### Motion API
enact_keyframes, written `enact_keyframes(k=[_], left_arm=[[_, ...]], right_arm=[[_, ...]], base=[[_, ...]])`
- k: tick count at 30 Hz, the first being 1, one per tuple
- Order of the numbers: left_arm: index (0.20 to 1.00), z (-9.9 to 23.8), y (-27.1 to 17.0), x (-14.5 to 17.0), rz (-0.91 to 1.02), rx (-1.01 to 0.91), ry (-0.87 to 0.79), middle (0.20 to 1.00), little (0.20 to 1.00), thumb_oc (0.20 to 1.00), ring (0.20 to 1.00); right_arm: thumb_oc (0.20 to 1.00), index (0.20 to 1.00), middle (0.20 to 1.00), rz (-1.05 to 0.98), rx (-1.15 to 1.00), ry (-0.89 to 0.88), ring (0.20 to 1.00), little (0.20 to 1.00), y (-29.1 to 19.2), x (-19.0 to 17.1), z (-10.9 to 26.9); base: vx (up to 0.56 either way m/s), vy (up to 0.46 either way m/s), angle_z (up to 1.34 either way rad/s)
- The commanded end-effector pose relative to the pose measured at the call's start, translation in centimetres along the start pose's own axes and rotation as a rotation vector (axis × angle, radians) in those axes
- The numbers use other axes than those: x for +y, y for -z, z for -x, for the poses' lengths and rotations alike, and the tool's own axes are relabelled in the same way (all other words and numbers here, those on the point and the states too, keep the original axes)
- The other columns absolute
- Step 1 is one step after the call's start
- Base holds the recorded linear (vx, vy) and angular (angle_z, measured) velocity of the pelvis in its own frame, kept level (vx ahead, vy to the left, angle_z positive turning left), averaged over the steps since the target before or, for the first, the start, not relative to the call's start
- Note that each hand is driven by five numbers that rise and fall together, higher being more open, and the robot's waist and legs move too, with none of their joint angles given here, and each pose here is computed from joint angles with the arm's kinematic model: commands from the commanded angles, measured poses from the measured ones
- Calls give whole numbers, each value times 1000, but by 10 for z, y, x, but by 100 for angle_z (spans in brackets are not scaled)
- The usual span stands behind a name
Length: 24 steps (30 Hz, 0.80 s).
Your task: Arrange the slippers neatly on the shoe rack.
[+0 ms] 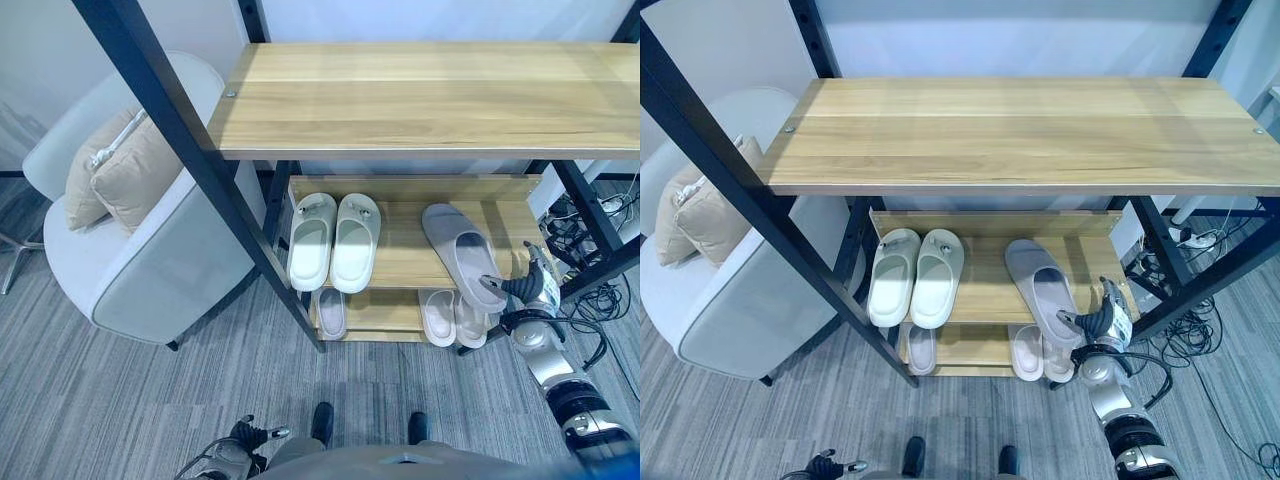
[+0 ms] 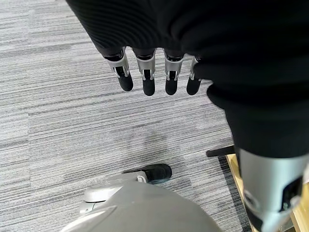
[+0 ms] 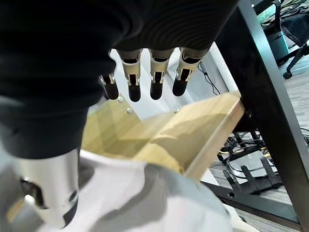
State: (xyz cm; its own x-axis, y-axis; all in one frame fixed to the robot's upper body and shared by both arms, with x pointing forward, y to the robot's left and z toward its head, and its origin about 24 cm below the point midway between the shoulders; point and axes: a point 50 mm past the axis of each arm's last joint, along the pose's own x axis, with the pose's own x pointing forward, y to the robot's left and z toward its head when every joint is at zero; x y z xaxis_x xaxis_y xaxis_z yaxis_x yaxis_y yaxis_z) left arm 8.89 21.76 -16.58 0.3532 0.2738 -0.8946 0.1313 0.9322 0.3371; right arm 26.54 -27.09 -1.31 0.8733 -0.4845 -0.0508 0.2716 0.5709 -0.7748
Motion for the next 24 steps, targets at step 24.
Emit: enact_keyframes(k=[24], left_arm=[[1000, -1, 2, 2, -64, 29, -18, 1000, 1000, 1000, 1000]], right_arm=[[1000, 1000, 1000, -4, -83, -14, 1000, 1000, -55, -15, -49]], base=[[15, 5, 1]])
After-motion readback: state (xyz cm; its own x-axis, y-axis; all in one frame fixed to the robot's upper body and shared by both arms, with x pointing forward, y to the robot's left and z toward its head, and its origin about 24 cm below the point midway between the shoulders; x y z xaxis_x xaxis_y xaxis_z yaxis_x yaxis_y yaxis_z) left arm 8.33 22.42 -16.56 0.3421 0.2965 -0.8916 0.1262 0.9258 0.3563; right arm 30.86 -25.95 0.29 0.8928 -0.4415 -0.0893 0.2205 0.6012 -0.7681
